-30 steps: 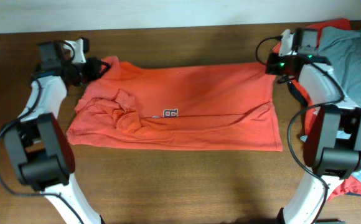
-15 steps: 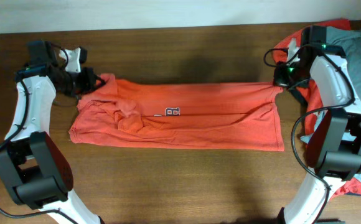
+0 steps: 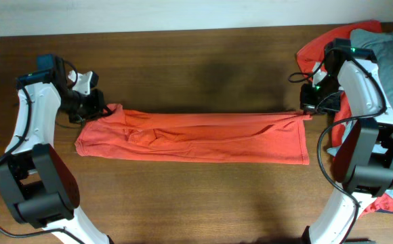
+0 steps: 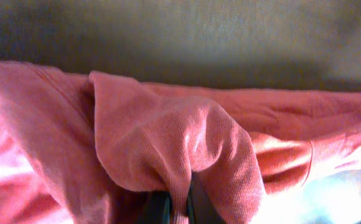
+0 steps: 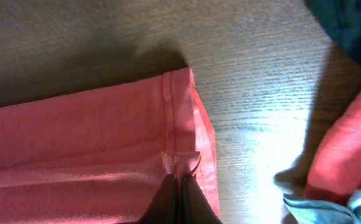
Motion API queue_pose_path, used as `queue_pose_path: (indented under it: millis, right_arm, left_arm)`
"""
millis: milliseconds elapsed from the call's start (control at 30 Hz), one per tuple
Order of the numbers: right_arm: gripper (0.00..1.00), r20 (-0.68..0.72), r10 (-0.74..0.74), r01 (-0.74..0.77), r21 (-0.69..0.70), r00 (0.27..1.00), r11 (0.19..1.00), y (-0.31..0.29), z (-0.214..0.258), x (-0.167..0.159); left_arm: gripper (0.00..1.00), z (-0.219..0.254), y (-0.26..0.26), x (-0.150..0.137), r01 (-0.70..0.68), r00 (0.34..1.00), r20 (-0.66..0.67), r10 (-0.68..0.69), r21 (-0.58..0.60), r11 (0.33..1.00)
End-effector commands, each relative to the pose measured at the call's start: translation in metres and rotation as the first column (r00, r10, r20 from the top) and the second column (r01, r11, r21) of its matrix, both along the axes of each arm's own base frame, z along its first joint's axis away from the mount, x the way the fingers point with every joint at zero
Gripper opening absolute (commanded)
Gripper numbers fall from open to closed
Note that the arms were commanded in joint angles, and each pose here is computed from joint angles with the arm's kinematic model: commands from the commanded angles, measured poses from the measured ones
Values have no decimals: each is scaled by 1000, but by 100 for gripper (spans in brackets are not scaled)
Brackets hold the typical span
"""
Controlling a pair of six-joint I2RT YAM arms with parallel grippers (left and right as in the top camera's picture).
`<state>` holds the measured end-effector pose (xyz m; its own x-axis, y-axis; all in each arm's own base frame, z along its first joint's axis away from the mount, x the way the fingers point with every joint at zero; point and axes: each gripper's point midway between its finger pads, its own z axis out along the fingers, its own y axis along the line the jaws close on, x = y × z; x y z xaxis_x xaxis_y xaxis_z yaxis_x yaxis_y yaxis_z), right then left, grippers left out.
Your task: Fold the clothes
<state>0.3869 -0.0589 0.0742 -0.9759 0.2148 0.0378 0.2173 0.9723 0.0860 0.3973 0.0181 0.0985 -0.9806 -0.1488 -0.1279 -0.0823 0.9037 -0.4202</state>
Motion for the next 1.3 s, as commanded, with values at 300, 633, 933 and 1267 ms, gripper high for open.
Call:
queue_pose_path:
  millis: [300, 633, 933, 1267]
  right_arm:
    - [31, 7, -9, 10, -63, 1000, 998, -13, 14, -3]
    - [14, 16, 23, -24, 80, 1000, 996, 12, 9, -4]
    - [15, 22, 38, -42, 203, 999, 978, 34, -19, -11]
    - [14, 33, 38, -44, 200, 999, 979, 34, -22, -9]
  left_arm:
    - [40, 12, -1, -23, 15, 998, -64, -14, 11, 1000]
    - [40, 12, -1, -23, 15, 998, -61, -14, 12, 1000]
    - [36, 2, -11, -17, 47, 998, -41, -46, 18, 999]
    - [33, -60, -53, -30, 145, 989, -27, -144, 12, 989]
